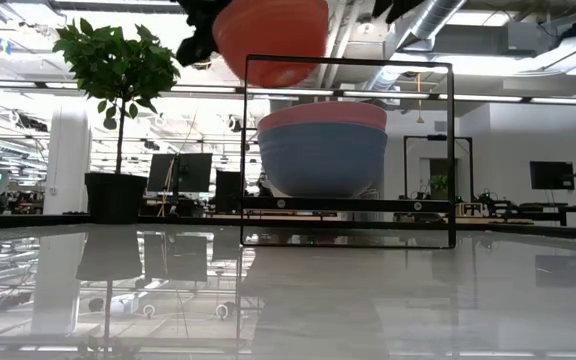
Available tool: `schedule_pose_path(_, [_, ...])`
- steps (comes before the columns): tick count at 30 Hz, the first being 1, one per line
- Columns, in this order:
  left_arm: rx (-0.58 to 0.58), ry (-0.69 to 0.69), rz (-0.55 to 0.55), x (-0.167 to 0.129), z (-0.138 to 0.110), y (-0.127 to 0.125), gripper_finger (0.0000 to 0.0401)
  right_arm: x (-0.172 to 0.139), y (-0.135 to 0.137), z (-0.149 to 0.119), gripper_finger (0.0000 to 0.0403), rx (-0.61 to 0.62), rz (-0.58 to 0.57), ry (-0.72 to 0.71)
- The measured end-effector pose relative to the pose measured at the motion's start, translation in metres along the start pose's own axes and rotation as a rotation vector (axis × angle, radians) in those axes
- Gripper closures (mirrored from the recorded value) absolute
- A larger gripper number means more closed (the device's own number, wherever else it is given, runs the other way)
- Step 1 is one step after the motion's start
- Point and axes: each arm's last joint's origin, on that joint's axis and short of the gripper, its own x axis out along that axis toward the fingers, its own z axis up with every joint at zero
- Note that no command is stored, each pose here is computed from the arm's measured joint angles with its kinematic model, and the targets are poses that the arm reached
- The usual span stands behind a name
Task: Place and stack bowls onto a shelf
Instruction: Stack the orange bowl on top of the pink bowl on the shelf
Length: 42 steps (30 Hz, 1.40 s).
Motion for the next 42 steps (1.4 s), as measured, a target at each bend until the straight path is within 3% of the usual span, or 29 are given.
schedule_pose_path(17, [0.052, 0.134, -0.043, 0.055, -0.006, -0.002, 0.0401, 0.023, 0.003, -0.003, 0.0149, -0.042, -0.039, 0.105])
schedule_pose_path(33, [0.058, 0.116, -0.077, 0.062, -0.002, -0.005, 0.0401, 0.023, 0.001, -0.003, 0.0149, -0.035, -0.044, 0.105])
schedule_pose_path(36, [0.087, 0.088, -0.084, 0.063, 0.008, -0.010, 0.0401, 0.023, 0.001, -0.003, 0.0149, -0.036, -0.044, 0.105])
schedule_pose_path(42, [0.129, 0.146, -0.035, 0.073, 0.013, -0.013, 0.0401, 0.023, 0.001, -0.003, 0.0149, -0.034, -0.043, 0.106])
